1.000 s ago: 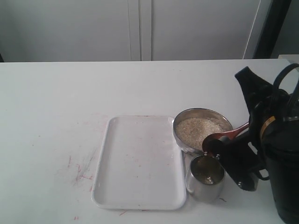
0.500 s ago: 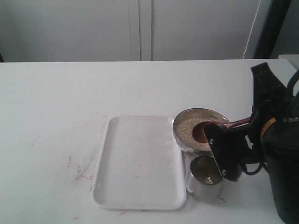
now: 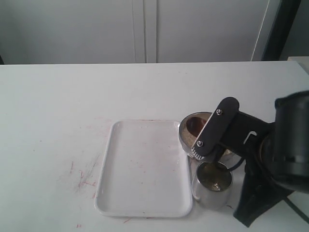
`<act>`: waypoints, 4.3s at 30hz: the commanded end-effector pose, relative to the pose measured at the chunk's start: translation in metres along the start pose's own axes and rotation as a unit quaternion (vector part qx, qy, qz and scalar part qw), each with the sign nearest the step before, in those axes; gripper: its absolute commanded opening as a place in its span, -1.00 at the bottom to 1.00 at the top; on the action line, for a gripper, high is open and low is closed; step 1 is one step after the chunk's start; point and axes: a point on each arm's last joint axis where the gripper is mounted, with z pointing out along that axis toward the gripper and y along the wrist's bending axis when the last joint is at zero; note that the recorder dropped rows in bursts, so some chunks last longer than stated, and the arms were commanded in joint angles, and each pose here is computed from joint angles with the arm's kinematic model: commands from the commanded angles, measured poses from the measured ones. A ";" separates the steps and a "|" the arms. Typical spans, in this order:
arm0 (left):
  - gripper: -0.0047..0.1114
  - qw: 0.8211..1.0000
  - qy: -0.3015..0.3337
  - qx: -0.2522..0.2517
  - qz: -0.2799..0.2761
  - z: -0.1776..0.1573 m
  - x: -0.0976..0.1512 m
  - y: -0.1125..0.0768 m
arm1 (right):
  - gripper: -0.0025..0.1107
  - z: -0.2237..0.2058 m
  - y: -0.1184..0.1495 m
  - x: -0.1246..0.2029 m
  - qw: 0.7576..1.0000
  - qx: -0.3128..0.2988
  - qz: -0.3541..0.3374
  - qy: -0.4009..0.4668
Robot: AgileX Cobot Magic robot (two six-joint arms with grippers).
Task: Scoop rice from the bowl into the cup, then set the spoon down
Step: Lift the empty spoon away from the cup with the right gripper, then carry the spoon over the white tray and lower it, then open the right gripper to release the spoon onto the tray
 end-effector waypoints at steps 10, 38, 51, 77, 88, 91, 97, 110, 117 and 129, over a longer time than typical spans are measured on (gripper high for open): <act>-0.67 1.000 0.028 0.011 -0.004 0.001 0.007 -0.002 | -0.96 -0.051 -0.001 -0.027 0.979 -0.167 0.116 -0.033; -0.67 1.000 0.028 0.011 -0.004 0.001 0.007 -0.002 | -0.96 0.034 0.043 -0.183 0.914 -0.180 0.348 0.108; -0.67 1.000 0.028 0.011 -0.004 0.001 0.007 -0.002 | -0.96 0.067 0.081 -0.179 0.888 -0.209 0.356 0.203; -0.67 1.000 0.028 0.011 -0.004 0.001 0.007 -0.002 | -0.96 0.111 0.073 -0.183 0.883 -0.184 0.375 0.214; -0.67 1.000 0.028 0.011 -0.004 0.001 0.007 -0.002 | -0.96 0.108 0.067 -0.192 0.882 -0.194 0.386 0.189; -0.67 1.000 0.028 0.011 -0.004 0.001 0.007 -0.002 | -0.96 0.111 0.065 -0.190 0.880 -0.191 0.388 0.195; -0.67 1.000 0.028 0.011 -0.004 0.001 0.007 -0.002 | -0.89 0.117 0.066 -0.189 0.889 -0.193 0.365 0.200; -0.67 1.000 0.028 0.011 -0.004 0.001 0.007 -0.002 | -0.54 0.123 0.069 -0.190 0.888 -0.191 0.365 0.204; -0.67 1.000 0.028 0.011 -0.004 0.001 0.007 -0.002 | -0.54 0.058 0.034 -0.185 0.922 -0.227 0.283 0.132; -0.67 1.000 0.028 0.011 -0.004 0.001 0.007 -0.002 | -0.86 -0.054 -0.023 -0.110 0.929 -0.262 0.260 -0.010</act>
